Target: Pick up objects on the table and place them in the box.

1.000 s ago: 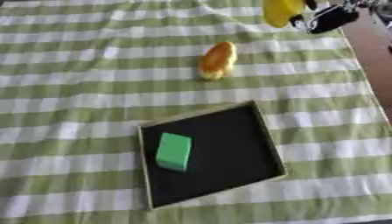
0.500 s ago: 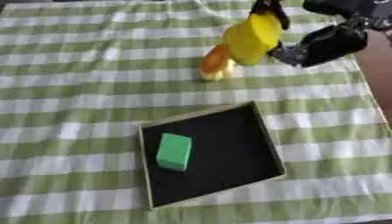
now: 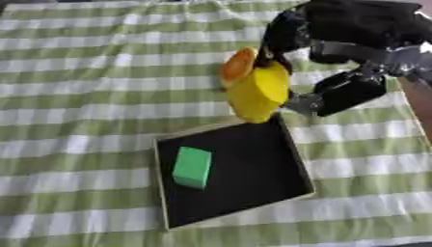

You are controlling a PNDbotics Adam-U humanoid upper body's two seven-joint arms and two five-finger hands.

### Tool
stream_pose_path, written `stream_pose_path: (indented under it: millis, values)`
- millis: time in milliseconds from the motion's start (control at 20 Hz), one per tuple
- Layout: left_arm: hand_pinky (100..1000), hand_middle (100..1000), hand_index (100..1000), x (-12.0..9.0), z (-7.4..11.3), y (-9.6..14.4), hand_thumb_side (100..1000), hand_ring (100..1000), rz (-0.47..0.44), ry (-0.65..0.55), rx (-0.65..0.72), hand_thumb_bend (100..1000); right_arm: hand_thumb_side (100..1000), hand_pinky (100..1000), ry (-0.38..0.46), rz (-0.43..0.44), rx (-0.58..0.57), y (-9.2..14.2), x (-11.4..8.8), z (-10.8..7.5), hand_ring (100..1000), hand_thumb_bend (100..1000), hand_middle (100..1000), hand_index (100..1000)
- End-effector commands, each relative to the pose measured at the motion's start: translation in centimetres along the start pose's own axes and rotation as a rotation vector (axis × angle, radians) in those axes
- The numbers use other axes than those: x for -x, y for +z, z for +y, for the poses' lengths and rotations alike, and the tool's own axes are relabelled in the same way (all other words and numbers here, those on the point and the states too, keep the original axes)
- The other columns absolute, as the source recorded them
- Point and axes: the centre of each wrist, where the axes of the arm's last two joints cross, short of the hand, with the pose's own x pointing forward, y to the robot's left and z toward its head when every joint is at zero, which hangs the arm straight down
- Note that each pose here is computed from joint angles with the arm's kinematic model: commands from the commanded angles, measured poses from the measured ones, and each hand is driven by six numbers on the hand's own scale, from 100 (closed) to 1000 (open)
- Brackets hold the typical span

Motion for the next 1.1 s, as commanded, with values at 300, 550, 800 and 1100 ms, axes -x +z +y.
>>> stream_pose_path:
  millis: [300, 550, 800, 1100]
  values:
    - [843, 786, 930, -0.6, 0.0, -0.7, 485, 846, -0.032, 0.015, -0.002, 100, 162, 754, 0.057, -0.009, -0.13, -0.7, -1.1, 1.7, 640, 100, 387, 450]
    - [844, 787, 931, -0.6, 0.1, -0.6, 484, 846, -0.029, 0.014, -0.006, 100, 167, 778, 0.087, -0.015, -0.178, -0.8, -1.4, 2.8, 694, 173, 475, 528]
    - [843, 787, 931, -0.6, 0.1, -0.7, 485, 846, -0.029, 0.015, -0.007, 100, 206, 844, 0.146, -0.072, -0.274, -0.7, -1.4, 3.3, 830, 286, 737, 808]
    - [844, 787, 932, -0.6, 0.1, -0.6, 486, 846, -0.027, 0.014, -0.008, 100, 288, 923, 0.206, -0.084, -0.37, -0.3, -1.1, 3.1, 960, 268, 883, 944]
